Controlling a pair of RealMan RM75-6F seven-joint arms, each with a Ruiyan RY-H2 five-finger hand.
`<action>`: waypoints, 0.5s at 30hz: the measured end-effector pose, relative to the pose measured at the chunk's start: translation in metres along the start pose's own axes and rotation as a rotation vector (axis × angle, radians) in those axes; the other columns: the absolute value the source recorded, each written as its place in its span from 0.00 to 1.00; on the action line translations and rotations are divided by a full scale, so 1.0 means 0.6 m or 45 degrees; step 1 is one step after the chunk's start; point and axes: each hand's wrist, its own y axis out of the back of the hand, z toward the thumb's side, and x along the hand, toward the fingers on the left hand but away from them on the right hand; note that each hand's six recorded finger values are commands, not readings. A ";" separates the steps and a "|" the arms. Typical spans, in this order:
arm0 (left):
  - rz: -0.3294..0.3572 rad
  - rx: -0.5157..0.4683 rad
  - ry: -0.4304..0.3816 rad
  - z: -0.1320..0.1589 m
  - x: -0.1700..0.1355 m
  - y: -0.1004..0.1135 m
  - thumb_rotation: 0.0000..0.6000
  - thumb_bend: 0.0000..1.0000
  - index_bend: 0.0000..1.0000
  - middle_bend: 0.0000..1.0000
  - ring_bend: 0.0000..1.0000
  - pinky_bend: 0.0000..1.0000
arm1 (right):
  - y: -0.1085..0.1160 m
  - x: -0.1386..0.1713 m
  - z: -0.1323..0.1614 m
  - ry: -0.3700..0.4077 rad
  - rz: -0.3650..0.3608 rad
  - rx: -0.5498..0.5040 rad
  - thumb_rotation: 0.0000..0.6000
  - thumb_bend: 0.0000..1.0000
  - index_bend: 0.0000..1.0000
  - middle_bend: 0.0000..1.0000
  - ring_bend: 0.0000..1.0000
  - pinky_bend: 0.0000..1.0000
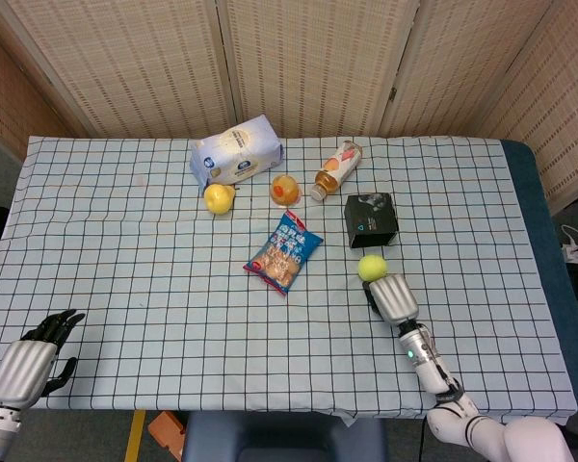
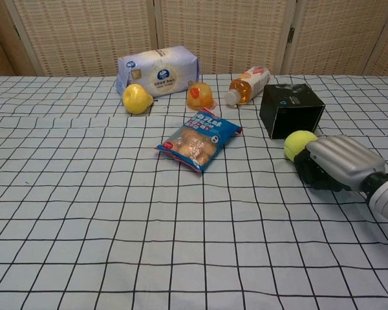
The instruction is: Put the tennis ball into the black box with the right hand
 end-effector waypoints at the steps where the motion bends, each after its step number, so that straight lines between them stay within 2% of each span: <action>1: -0.001 0.000 -0.001 0.000 0.000 0.000 1.00 0.44 0.14 0.10 0.11 0.37 | 0.000 -0.003 -0.001 -0.005 -0.003 0.000 1.00 0.94 1.00 0.94 0.79 1.00; 15: -0.006 -0.003 -0.002 0.000 0.001 -0.002 1.00 0.44 0.14 0.10 0.11 0.37 | 0.006 -0.040 -0.012 -0.060 -0.070 0.029 1.00 0.94 1.00 0.94 0.76 1.00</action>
